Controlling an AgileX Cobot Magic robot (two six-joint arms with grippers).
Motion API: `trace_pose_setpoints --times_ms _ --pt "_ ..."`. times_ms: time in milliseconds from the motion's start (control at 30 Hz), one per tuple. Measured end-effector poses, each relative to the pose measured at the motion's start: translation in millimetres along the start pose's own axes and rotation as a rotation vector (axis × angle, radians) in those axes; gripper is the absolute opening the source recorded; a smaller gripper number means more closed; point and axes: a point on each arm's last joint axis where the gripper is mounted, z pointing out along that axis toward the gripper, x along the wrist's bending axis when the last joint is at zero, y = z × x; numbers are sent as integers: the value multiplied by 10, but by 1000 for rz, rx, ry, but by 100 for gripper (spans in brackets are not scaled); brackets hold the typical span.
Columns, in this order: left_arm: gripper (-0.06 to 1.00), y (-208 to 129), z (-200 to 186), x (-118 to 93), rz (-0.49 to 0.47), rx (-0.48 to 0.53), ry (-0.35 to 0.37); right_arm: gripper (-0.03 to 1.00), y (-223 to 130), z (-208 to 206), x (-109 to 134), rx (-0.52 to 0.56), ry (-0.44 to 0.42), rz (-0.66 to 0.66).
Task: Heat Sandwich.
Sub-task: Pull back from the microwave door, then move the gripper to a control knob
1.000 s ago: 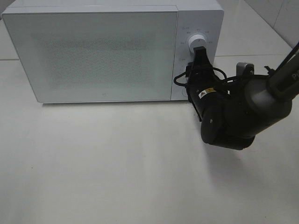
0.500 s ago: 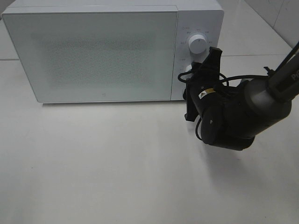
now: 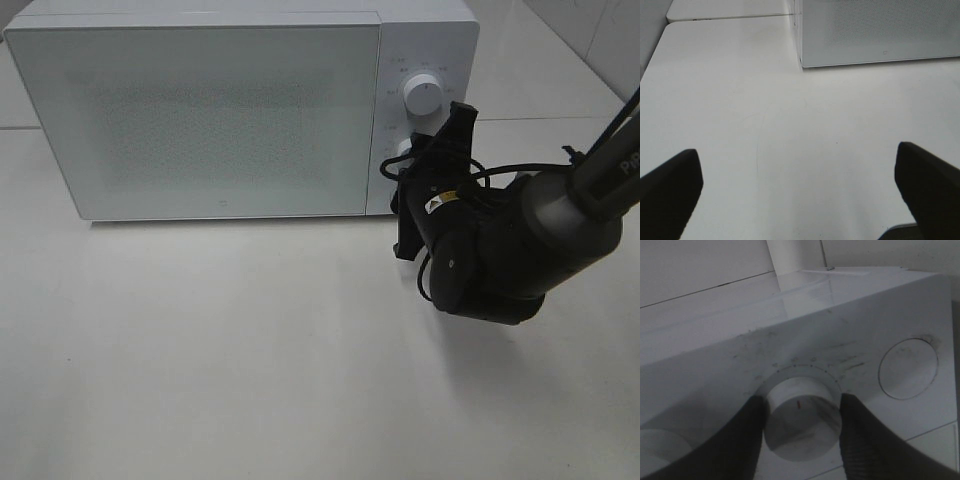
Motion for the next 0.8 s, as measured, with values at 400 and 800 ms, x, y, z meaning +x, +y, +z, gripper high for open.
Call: trace_pose_setpoints --times_ms 400,800 --pt "99 0 0 0 0 0 0 53 -54 -2 8 55 11 -80" --pt "99 0 0 0 0 0 0 75 -154 -16 15 125 31 -202"
